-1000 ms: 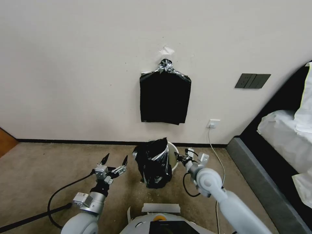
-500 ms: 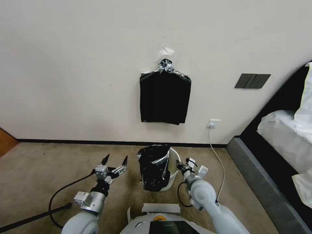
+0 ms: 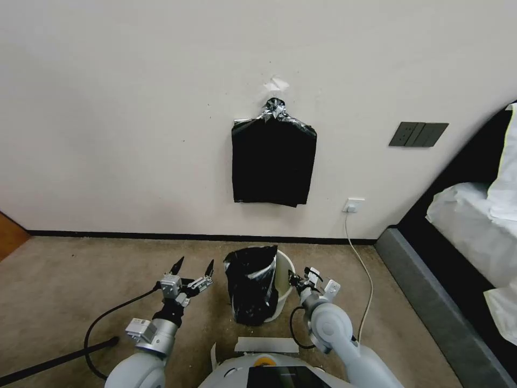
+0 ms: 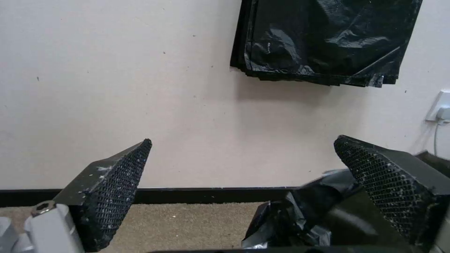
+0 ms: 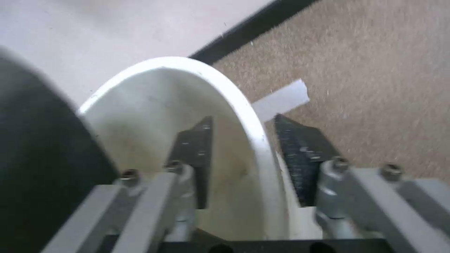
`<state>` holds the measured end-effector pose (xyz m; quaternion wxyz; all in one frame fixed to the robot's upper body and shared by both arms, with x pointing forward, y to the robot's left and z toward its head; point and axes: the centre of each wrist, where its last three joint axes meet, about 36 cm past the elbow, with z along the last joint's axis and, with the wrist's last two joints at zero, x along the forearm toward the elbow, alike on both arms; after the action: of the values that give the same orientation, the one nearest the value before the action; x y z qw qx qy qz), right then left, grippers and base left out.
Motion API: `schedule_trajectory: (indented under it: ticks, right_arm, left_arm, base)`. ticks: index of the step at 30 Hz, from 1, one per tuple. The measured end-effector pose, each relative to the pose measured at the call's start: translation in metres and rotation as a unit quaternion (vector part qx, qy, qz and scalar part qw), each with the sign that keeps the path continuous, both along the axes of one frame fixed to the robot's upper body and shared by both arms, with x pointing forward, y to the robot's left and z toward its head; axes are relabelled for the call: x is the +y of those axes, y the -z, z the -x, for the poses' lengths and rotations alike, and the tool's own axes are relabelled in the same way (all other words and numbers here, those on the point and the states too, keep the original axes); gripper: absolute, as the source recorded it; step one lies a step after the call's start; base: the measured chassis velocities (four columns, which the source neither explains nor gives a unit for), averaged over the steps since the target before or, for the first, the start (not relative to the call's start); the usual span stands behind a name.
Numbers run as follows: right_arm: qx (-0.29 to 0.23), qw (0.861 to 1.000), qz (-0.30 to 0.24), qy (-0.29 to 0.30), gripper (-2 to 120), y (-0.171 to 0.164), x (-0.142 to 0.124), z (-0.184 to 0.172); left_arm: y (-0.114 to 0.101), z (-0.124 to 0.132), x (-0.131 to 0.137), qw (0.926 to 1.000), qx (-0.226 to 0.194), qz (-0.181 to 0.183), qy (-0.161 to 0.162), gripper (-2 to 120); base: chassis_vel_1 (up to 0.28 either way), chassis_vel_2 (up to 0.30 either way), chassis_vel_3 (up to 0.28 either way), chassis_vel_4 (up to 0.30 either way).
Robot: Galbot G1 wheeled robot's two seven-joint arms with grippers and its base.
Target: Place a trash bag onto the trash bin.
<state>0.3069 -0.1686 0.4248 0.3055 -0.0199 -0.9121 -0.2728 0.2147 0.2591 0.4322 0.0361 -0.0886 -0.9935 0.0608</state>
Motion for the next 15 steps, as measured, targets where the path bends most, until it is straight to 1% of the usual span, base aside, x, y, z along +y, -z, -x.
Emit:
schedule_trajectory:
  ticks: [3, 4, 6, 7, 8, 9, 10, 11, 12, 13, 15]
  right_arm:
    - [-0.017, 1.000, 0.021, -0.005, 63, -0.009, -0.005, 0.005]
    - [-0.017, 1.000, 0.021, -0.005, 63, -0.009, -0.005, 0.005]
    - [-0.032, 0.999, 0.034, -0.007, 73, -0.016, -0.008, 0.010]
    - [-0.040, 0.998, 0.042, -0.010, 76, -0.018, -0.009, 0.013]
    - [-0.040, 0.998, 0.042, -0.010, 76, -0.018, -0.009, 0.013]
    - [-0.046, 0.998, 0.050, -0.012, 81, -0.019, -0.009, 0.015]
    - [-0.056, 0.996, 0.061, -0.018, 88, -0.019, -0.010, 0.020]
    - [-0.062, 0.995, 0.068, -0.024, 91, -0.019, -0.010, 0.023]
    - [-0.062, 0.995, 0.068, -0.024, 91, -0.019, -0.010, 0.023]
    - [-0.071, 0.994, 0.079, -0.033, 95, -0.018, -0.011, 0.028]
    - [-0.082, 0.992, 0.091, -0.043, 99, -0.018, -0.012, 0.034]
  left_arm:
    - [0.000, 0.003, -0.003, 1.0000, 0.007, 0.003, -0.001, 100]
    - [0.000, 0.003, -0.003, 1.0000, 0.007, 0.003, -0.001, 100]
    - [-0.002, 0.009, -0.011, 0.9996, 0.027, 0.009, -0.003, 100]
    - [-0.005, 0.012, -0.017, 0.9990, 0.042, 0.012, -0.005, 100]
    - [-0.005, 0.012, -0.017, 0.9990, 0.042, 0.012, -0.005, 100]
    - [-0.008, 0.015, -0.023, 0.9980, 0.061, 0.014, -0.005, 100]
    - [-0.014, 0.020, -0.035, 0.9952, 0.096, 0.020, -0.001, 100]
    - [-0.018, 0.021, -0.042, 0.9932, 0.113, 0.026, 0.001, 100]
    - [-0.018, 0.021, -0.042, 0.9932, 0.113, 0.026, 0.001, 100]
    - [-0.025, 0.021, -0.050, 0.9902, 0.134, 0.038, 0.004, 100]
    - [-0.034, 0.015, -0.058, 0.9861, 0.157, 0.054, 0.006, 100]
  base:
    - [0.000, 0.000, 0.000, 0.000]
    - [0.000, 0.000, 0.000, 0.000]
    - [0.000, 0.000, 0.000, 0.000]
    - [0.000, 0.000, 0.000, 0.000]
    - [0.000, 0.000, 0.000, 0.000]
    - [0.000, 0.000, 0.000, 0.000]
    - [0.000, 0.000, 0.000, 0.000]
    - [0.000, 0.000, 0.000, 0.000]
    - [0.000, 0.000, 0.000, 0.000]
    - [0.000, 0.000, 0.000, 0.000]
    - [0.000, 0.000, 0.000, 0.000]
